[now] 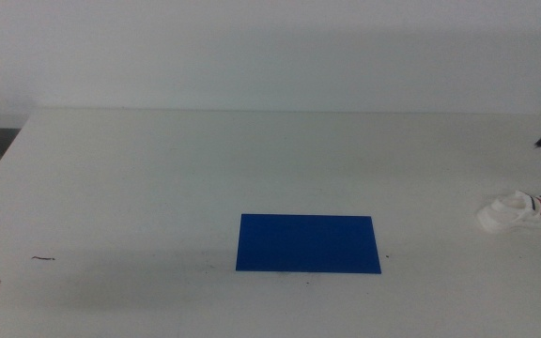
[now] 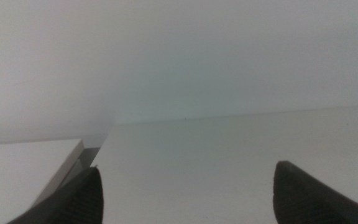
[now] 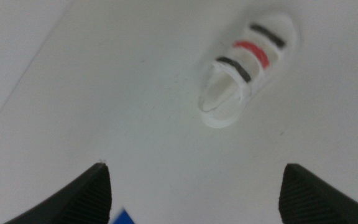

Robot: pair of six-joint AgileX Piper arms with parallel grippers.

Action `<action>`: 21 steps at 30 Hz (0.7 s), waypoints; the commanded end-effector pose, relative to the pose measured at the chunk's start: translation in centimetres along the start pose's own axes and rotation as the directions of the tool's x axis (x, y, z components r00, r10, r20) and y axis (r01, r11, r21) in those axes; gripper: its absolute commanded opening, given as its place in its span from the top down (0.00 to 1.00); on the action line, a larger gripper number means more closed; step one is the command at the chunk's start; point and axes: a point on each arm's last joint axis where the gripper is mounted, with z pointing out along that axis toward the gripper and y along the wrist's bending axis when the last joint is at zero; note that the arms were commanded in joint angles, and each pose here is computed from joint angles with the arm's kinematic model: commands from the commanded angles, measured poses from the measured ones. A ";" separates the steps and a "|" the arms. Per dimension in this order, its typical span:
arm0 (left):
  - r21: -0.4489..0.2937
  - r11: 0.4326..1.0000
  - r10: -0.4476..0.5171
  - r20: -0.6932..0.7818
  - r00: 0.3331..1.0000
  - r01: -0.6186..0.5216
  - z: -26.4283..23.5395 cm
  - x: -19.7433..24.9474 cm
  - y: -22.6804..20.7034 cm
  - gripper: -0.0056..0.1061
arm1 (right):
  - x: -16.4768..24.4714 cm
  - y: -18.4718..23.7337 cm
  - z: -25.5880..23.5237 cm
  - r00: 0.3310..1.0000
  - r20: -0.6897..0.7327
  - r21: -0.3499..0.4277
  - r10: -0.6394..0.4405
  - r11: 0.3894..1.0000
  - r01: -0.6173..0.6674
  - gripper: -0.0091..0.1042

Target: Use one arm to grab the shoe from the table and place it on the mat.

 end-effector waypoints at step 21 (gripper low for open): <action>0.002 1.000 -0.007 0.006 1.000 0.007 0.0 -0.1 0.0 0.11 | -1.3 0.7 9.8 0.875 0.008 0.170 0.484 0.862 -0.478 0.10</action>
